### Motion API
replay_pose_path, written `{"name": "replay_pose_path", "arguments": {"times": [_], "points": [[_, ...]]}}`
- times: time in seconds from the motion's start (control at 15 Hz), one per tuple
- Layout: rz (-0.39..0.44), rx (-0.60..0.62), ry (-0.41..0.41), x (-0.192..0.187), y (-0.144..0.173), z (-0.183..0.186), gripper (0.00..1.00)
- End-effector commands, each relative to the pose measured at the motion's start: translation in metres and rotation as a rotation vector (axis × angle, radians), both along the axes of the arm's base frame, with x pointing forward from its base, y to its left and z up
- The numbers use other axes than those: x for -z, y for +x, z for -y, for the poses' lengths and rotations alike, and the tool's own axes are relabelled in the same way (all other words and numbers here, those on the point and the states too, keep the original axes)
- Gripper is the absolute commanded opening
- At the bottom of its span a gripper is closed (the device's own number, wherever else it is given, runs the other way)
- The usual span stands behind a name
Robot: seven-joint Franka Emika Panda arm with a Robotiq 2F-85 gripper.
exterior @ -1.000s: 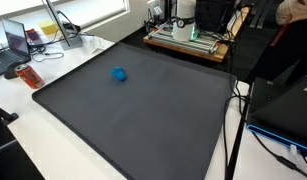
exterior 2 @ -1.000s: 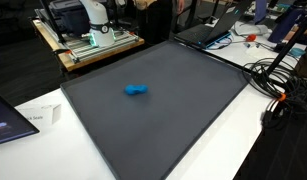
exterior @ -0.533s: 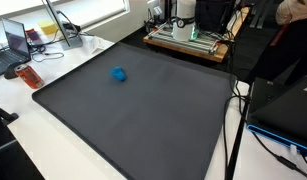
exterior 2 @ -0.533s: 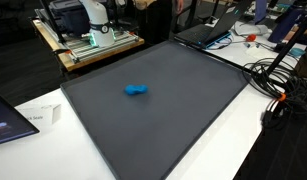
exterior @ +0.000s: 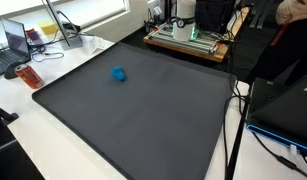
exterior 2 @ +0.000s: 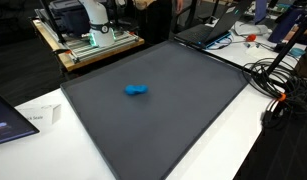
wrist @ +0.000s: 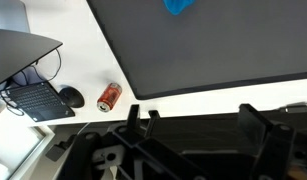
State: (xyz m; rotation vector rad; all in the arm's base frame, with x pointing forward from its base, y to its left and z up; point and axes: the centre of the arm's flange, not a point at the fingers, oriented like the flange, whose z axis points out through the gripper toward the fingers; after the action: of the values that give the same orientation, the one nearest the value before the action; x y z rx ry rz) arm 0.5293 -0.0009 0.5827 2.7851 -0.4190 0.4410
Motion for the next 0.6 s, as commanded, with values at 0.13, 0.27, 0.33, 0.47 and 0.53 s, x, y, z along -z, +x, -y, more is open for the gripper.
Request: {"name": "replay_pose_path", "arguments": {"times": [0.13, 0.27, 0.33, 0.47, 0.53], "points": [[-0.089, 0.030, 0.095, 0.036, 0.030, 0.043, 1.00], [-0.121, 0.042, 0.125, 0.054, 0.038, 0.057, 1.00], [-0.137, 0.046, 0.142, 0.066, 0.042, 0.064, 1.00], [-0.174, 0.058, 0.172, 0.089, 0.049, 0.075, 1.00], [-0.193, 0.061, 0.191, 0.100, 0.052, 0.079, 1.00]]}}
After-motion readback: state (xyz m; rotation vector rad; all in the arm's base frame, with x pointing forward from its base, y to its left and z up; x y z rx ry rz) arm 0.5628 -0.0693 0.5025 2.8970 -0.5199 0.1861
